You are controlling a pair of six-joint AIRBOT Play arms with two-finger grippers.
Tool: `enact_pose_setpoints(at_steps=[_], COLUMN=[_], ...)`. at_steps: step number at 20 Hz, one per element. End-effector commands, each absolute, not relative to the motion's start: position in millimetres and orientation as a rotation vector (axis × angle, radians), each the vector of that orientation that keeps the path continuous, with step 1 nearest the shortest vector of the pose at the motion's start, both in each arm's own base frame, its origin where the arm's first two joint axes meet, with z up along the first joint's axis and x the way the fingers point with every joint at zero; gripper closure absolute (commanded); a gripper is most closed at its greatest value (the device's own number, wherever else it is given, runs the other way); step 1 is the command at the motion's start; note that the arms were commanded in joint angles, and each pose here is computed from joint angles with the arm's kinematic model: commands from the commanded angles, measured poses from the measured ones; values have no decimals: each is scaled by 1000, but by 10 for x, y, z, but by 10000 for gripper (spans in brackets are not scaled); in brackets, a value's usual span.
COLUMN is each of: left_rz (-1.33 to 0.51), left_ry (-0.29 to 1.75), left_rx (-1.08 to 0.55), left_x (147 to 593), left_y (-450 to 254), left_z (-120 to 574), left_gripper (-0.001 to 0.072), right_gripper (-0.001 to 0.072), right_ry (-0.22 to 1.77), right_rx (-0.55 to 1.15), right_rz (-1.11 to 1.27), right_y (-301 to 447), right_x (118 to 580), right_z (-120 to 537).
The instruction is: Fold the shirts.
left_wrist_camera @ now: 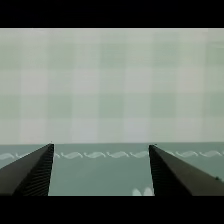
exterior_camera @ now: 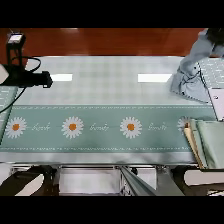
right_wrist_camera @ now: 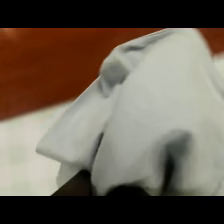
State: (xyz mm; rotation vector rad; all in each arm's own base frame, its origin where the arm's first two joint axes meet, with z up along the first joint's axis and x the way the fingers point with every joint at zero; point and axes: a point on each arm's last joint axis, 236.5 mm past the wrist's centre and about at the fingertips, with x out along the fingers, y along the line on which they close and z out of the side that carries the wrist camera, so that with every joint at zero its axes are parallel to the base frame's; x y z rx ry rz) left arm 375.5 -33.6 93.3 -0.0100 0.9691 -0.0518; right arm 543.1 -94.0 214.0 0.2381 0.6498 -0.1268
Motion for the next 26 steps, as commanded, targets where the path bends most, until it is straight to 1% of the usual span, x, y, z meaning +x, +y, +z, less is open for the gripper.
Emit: enact_pose_setpoints(at_steps=[1,4,8,10,12,15,18,19,21,23,24,26], left_rz=[-169,-191,-225,-233,-232,-229,-226,-224,-212,-204,-201,-204], left_ry=[898,920,970,977,974,938,922,930,970,1009,1027,1032], left_rx=[-125,-188,-246,-261,-260,-265,-270,-271,-280,-279,-278,-248], left_x=[3179,2829,2679,2685,2697,2770,2828,2835,2836,2852,2861,2939], left_y=[-687,-790,-912,-945,-942,-941,-942,-943,-943,-945,-946,-936], left_z=[1115,913,708,698,698,745,753,728,600,480,425,316], left_gripper=[6,6,7,7,7,7,7,7,7,7,7,6], right_gripper=[685,685,685,685,685,685,685,684,684,684,684,675], right_ry=[414,299,177,239,326,516,722,784,907,1004,1072,1201], right_rx=[108,61,17,4,-44,-64,-55,-30,83,161,184,298], right_rz=[-27,31,119,215,330,483,611,642,706,759,767,778], right_y=[-505,-187,220,534,900,1462,2145,2384,2972,3512,3700,4023], right_x=[5034,4668,4148,3844,3625,3529,3479,3455,3354,3199,3123,2998], right_z=[3361,3928,4501,4443,4224,3581,2615,2258,1487,785,477,34])
